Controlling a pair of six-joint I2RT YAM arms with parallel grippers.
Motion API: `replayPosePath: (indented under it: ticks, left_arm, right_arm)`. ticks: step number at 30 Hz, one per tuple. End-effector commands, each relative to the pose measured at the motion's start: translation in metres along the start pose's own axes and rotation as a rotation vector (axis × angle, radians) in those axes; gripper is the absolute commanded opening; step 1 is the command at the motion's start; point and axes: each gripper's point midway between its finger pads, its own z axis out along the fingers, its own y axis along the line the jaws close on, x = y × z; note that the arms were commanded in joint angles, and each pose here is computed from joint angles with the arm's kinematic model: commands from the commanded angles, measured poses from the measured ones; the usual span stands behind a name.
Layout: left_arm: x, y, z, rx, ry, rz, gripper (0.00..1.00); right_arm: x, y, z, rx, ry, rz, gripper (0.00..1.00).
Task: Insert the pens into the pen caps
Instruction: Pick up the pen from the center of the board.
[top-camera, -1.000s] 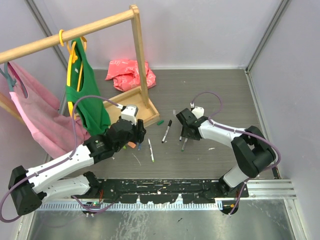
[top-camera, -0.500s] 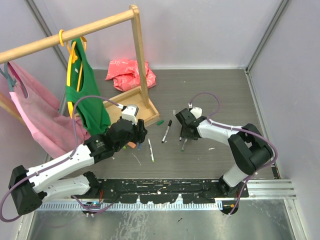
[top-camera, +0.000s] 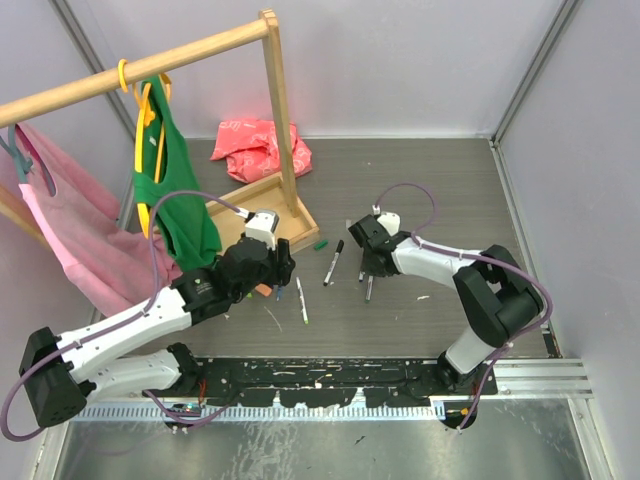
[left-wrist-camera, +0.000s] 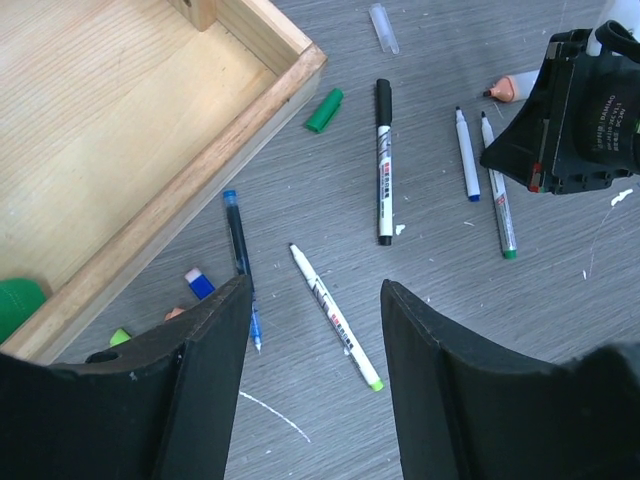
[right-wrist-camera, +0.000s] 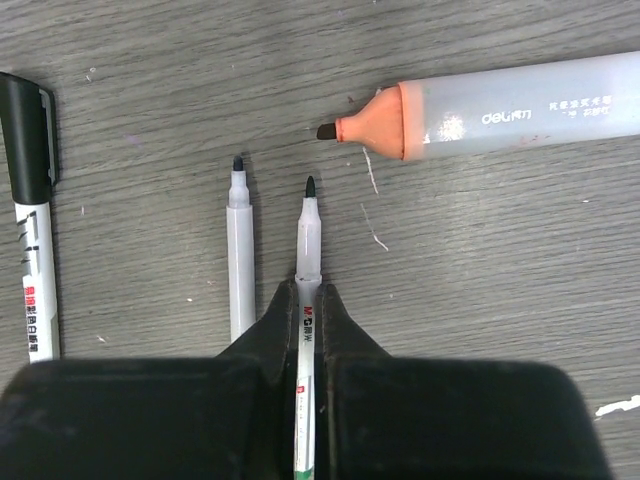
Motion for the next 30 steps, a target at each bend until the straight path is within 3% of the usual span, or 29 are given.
replayPosePath:
  ticks: [1,18,30]
  left_arm:
    - [-0.036,-0.010,-0.008,0.022,-0.111,-0.075,0.56]
    - [-0.094,-0.028,-0.053,0.146,-0.272,-0.191,0.70]
    - [-0.121,-0.057,-0.078,0.331,-0.347,-0.169,0.71]
  right_arm:
    - [-0.008,-0.012,-0.011,0.039,-0.031,-0.011,0.00]
    - [-0.115,0.016,-0.169,-0.401,-0.514,0.027,0.00]
    - [-0.151,0.073,-0.310,-0.981,-0.773,-0.016,0.00]
